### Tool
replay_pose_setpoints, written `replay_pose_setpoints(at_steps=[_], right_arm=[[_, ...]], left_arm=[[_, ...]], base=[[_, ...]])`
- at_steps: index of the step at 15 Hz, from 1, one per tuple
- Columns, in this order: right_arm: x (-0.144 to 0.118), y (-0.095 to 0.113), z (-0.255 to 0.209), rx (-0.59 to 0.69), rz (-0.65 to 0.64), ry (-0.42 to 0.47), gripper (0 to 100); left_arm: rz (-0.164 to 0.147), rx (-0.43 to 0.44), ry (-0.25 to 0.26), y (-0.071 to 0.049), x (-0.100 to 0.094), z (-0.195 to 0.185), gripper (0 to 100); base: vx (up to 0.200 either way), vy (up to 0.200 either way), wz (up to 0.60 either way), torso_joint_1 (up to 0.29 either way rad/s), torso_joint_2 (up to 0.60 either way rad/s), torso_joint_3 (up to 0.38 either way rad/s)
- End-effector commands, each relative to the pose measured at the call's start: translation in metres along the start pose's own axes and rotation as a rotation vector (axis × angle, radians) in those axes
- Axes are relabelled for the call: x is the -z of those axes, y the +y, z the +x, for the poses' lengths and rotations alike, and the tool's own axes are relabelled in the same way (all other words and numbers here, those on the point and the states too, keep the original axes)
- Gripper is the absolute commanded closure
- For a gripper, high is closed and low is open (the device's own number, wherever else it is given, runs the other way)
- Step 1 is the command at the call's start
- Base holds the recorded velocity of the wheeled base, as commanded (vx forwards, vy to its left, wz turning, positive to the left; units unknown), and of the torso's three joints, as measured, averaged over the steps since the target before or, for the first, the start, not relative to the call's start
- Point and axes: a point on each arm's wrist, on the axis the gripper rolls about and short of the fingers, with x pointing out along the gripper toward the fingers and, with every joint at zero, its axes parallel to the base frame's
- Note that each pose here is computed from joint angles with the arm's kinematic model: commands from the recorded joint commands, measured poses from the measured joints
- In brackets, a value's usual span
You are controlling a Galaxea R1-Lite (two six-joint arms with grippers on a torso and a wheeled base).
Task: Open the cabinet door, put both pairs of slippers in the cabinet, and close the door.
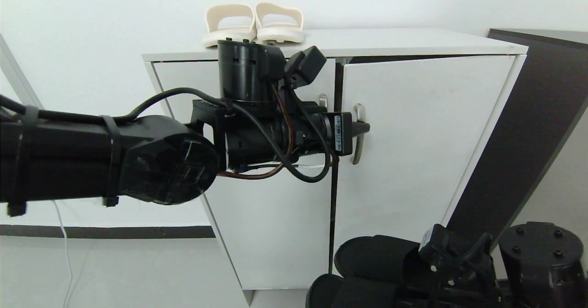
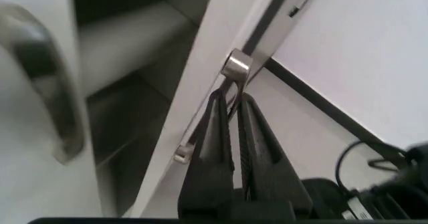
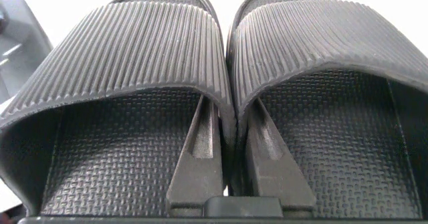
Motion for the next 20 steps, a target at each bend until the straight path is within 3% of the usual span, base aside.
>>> replay_pose_setpoints(at_steps=[1,4,7,8,12,15,17,20], right_arm=[[0.001,0.002,-0.006,-0.016,-0.004,-0.008,100],[0.002,0.002,-0.007,-0.025,-0.005,-0.008,100],[0.002,0.002,-0.007,-0.026,-0.007,-0.007,100],[0.002,0.002,-0.007,-0.026,-0.007,-0.007,100],[0.004,0.002,-0.005,-0.023,-0.025,0.007,100],[0.005,0.002,-0.003,-0.021,-0.024,0.011,100],[0.005,0.002,-0.003,-0.021,-0.024,0.011,100],[0.005,0.002,-0.003,-0.023,-0.024,0.011,100]], left_arm=[[0.005,0.02,-0.007,-0.013,-0.003,-0.017,100],[0.017,0.073,-0.008,-0.039,-0.002,-0.044,100],[0.018,0.079,-0.014,-0.046,0.0,-0.066,100],[0.013,0.073,-0.014,-0.045,0.001,-0.068,100],[-0.018,-0.004,-0.025,-0.019,-0.001,-0.068,100],[-0.032,-0.019,-0.039,-0.009,-0.003,-0.056,100],[-0.064,-0.034,-0.072,0.005,-0.008,-0.034,100],[-0.067,-0.038,-0.085,0.017,-0.011,-0.013,100]], base=[[0.0,0.0,0.0,0.0,0.0,0.0],[0.0,0.0,0.0,0.0,0.0,0.0],[0.0,0.0,0.0,0.0,0.0,0.0],[0.0,0.0,0.0,0.0,0.0,0.0],[0.0,0.0,0.0,0.0,0.0,0.0],[0.0,0.0,0.0,0.0,0.0,0.0],[0.0,0.0,0.0,0.0,0.0,0.0],[0.0,0.0,0.0,0.0,0.0,0.0]])
